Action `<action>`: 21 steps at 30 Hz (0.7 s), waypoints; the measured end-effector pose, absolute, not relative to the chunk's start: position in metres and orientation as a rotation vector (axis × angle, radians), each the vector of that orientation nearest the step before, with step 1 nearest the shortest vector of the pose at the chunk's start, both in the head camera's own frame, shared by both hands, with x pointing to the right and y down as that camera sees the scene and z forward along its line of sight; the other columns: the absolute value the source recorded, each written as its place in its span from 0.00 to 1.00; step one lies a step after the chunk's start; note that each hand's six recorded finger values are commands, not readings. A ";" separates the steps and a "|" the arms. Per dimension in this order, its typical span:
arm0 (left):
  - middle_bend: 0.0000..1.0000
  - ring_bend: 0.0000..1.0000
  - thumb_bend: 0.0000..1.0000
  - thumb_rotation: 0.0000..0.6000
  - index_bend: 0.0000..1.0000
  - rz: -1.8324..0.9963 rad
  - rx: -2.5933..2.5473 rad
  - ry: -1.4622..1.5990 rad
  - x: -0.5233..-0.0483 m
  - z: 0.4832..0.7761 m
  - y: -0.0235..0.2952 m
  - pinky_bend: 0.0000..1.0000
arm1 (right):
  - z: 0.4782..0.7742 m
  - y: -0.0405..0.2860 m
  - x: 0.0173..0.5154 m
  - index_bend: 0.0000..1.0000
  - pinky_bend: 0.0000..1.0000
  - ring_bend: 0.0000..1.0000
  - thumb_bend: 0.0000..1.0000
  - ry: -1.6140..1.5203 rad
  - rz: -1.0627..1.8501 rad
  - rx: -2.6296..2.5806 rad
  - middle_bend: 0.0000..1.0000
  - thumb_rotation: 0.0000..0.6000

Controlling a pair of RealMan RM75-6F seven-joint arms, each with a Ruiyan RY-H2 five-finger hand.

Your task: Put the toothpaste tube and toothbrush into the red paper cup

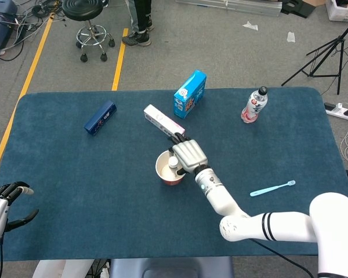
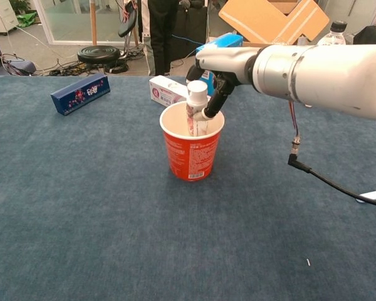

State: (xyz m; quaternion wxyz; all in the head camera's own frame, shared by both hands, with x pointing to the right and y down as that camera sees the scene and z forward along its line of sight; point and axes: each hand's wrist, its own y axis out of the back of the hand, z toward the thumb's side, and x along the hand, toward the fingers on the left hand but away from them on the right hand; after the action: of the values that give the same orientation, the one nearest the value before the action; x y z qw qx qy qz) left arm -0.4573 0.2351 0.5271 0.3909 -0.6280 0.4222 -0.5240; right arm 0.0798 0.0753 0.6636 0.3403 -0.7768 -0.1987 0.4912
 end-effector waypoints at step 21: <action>0.37 0.37 0.15 1.00 0.44 -1.317 -1.598 1.081 -0.458 0.523 0.236 0.42 | 0.675 0.083 0.062 0.48 0.23 0.00 0.12 -0.508 1.220 -2.047 0.09 1.00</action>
State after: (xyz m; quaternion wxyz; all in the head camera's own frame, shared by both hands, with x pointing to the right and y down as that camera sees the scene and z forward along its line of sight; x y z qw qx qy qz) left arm -0.4576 0.2355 0.5233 0.3920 -0.6293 0.4256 -0.5188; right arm 0.0624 0.0828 0.6754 0.3454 -0.7884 -0.1956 0.4699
